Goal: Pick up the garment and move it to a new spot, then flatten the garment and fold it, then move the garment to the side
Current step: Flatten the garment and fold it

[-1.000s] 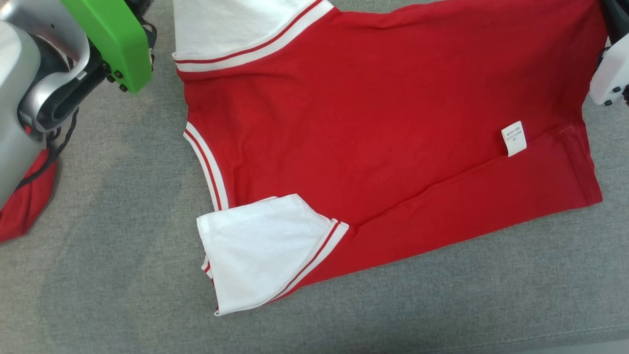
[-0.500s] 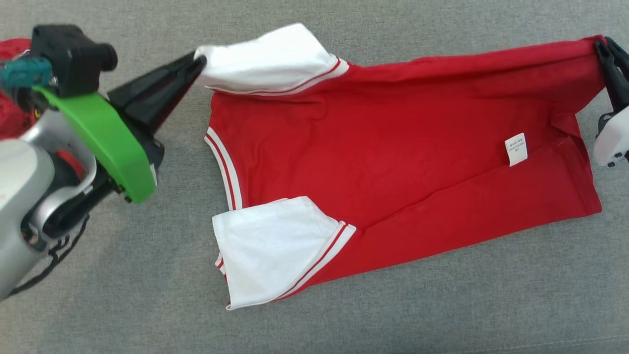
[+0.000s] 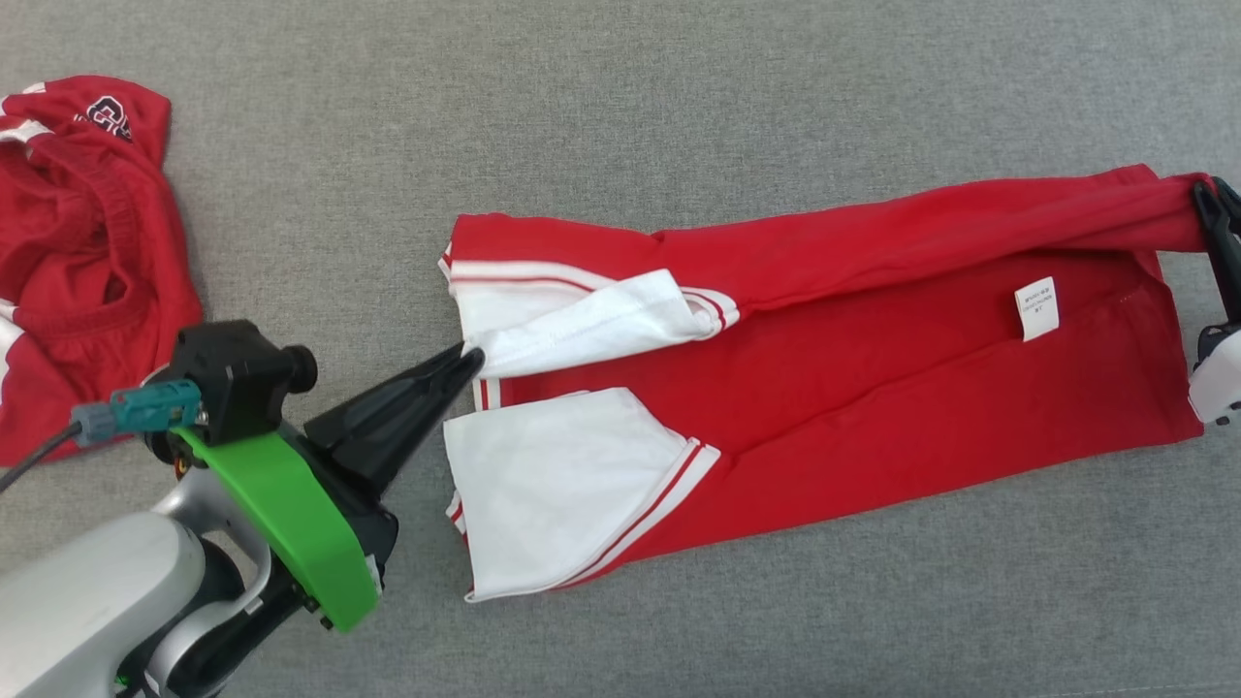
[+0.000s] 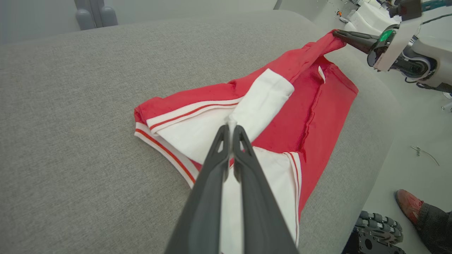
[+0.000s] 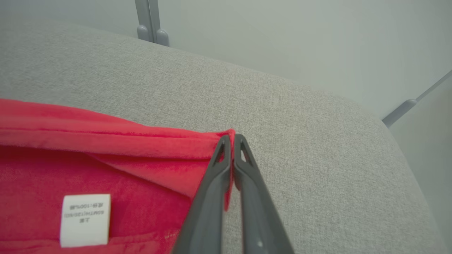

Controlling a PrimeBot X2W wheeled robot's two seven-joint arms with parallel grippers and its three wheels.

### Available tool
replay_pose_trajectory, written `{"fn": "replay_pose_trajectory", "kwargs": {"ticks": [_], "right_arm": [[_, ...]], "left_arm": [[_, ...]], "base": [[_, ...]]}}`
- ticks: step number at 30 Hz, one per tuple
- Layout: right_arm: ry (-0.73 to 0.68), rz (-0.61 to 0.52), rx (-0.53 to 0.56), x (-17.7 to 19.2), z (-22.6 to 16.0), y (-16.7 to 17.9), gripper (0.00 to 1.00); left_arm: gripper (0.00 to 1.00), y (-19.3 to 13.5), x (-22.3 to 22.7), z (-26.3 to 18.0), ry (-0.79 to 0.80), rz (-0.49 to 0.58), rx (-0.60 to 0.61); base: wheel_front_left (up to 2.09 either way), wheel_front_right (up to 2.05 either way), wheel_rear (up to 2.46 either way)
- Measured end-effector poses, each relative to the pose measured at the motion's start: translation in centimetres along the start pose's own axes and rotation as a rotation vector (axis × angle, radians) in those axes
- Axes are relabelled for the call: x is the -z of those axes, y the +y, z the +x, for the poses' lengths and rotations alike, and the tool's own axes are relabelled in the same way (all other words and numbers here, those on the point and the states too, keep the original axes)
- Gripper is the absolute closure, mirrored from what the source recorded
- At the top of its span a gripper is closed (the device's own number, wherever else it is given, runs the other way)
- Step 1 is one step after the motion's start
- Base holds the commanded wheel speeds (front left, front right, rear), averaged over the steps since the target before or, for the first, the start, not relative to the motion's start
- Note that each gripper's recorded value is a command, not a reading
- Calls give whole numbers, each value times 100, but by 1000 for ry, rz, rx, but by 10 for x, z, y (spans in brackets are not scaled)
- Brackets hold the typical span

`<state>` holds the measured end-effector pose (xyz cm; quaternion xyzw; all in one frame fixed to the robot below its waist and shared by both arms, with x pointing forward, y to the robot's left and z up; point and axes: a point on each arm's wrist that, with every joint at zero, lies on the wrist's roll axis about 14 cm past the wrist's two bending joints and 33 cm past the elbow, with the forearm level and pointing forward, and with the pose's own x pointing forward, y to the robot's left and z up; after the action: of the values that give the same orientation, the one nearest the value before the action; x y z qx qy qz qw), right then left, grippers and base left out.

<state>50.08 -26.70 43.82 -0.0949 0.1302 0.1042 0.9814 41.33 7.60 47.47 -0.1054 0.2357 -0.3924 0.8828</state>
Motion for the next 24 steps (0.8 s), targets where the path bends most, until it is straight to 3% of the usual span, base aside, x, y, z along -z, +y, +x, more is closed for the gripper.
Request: {"fn": "replay_pose_trajectory", "kwargs": {"ticks": [9,11,14,15,17,18,24], "right_arm": [[19,11,-1,19,-18,4,100],[28,13,0,23,-20,6,85],[40,11,-2,29,-21,9,40],[44,11,-2,30,-21,10,0],[42,21,4,31,-22,12,0],[39,21,10,31,-24,11,0],[73,-16,79,43,-53,-8,0]], "left_arm": [[100,-14,31,-16,27,-93,-25],[100,-17,39,-16,40,-115,-25],[100,-19,52,-14,63,-125,-30],[85,-19,55,-13,68,-123,-33],[41,-18,61,-11,69,-129,-44],[0,-19,63,-10,70,-127,-49],[0,-17,64,-11,-9,-132,-125]], "base": [[0,0,0],[0,0,0],[0,0,0],[0,0,0],[0,0,0],[0,0,0],[0,0,0]]}}
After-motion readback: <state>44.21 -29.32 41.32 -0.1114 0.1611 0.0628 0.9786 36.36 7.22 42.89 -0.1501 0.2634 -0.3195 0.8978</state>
